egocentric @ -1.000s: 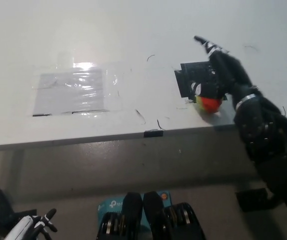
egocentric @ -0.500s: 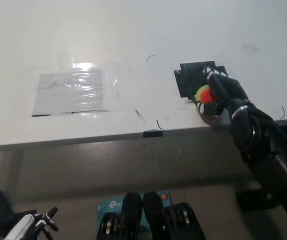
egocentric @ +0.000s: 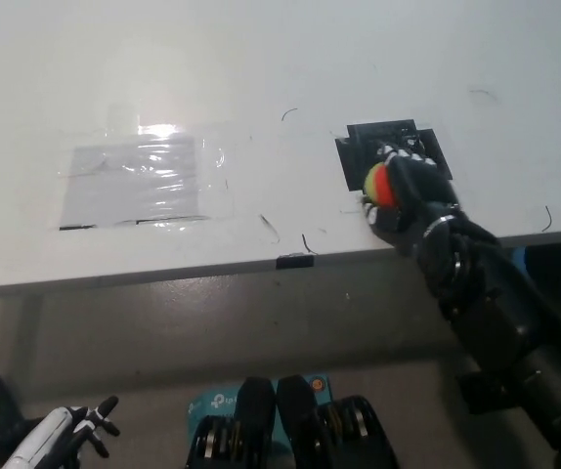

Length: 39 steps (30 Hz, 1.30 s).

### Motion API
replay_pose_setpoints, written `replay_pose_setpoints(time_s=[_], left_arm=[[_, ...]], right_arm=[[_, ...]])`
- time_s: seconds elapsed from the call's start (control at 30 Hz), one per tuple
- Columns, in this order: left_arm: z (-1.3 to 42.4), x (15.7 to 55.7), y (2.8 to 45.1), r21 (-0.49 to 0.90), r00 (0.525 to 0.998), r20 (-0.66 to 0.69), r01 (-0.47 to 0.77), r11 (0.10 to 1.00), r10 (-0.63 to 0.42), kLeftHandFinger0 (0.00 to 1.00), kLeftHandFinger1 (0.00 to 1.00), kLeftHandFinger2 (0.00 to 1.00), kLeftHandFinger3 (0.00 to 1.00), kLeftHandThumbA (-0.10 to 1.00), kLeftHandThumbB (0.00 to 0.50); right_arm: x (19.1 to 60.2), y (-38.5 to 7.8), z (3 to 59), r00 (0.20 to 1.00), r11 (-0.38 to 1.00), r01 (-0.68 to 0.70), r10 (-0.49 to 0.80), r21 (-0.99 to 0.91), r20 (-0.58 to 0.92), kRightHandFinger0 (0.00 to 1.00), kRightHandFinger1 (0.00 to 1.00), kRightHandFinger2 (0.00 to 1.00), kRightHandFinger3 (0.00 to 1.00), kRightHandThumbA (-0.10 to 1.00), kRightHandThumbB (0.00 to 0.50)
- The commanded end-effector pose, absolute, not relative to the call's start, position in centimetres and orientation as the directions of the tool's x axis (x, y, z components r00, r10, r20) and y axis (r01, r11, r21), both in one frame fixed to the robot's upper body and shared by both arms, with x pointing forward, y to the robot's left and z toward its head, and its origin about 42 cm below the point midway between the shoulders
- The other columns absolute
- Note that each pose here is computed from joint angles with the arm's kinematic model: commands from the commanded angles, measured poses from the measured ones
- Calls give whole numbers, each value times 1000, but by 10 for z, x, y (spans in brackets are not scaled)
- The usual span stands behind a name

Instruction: The robot uses right hand to squeeze a small tennis ball placed on the black area of the table

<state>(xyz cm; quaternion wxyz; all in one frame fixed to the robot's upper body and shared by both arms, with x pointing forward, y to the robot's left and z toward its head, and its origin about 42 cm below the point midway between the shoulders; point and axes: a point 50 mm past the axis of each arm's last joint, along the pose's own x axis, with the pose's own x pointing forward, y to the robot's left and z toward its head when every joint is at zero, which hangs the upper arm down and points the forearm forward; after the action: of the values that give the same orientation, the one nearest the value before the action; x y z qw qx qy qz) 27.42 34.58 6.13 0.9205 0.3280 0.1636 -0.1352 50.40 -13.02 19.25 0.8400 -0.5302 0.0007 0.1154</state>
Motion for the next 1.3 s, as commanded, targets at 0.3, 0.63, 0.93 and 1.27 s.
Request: replay_pose_setpoints(time_s=[0.3, 0.63, 0.93, 1.27], left_arm=[[82, 286, 346, 593, 922, -344, 359, 721, -176, 175, 153, 367, 503, 1000, 469], [82, 284, 347, 601, 927, -330, 351, 718, -177, 197, 186, 410, 511, 1000, 493], [76, 281, 347, 593, 929, -314, 351, 724, -194, 142, 161, 382, 482, 1000, 487], [70, 267, 351, 592, 925, -336, 353, 725, -176, 192, 191, 405, 468, 1000, 478]], right_arm=[[506, -126, 190, 938, 292, -156, 344, -943, -48, 365, 515, 710, 589, -100, 8], [492, -155, 160, 956, 221, -2, 285, -975, 63, 0, 18, 308, 195, -100, 36], [476, -174, 152, 921, 494, 155, 242, -856, 307, 0, 166, 554, 465, -100, 252], [484, -182, 243, 832, 808, 368, -65, -460, 551, 0, 4, 367, 278, -100, 215]])
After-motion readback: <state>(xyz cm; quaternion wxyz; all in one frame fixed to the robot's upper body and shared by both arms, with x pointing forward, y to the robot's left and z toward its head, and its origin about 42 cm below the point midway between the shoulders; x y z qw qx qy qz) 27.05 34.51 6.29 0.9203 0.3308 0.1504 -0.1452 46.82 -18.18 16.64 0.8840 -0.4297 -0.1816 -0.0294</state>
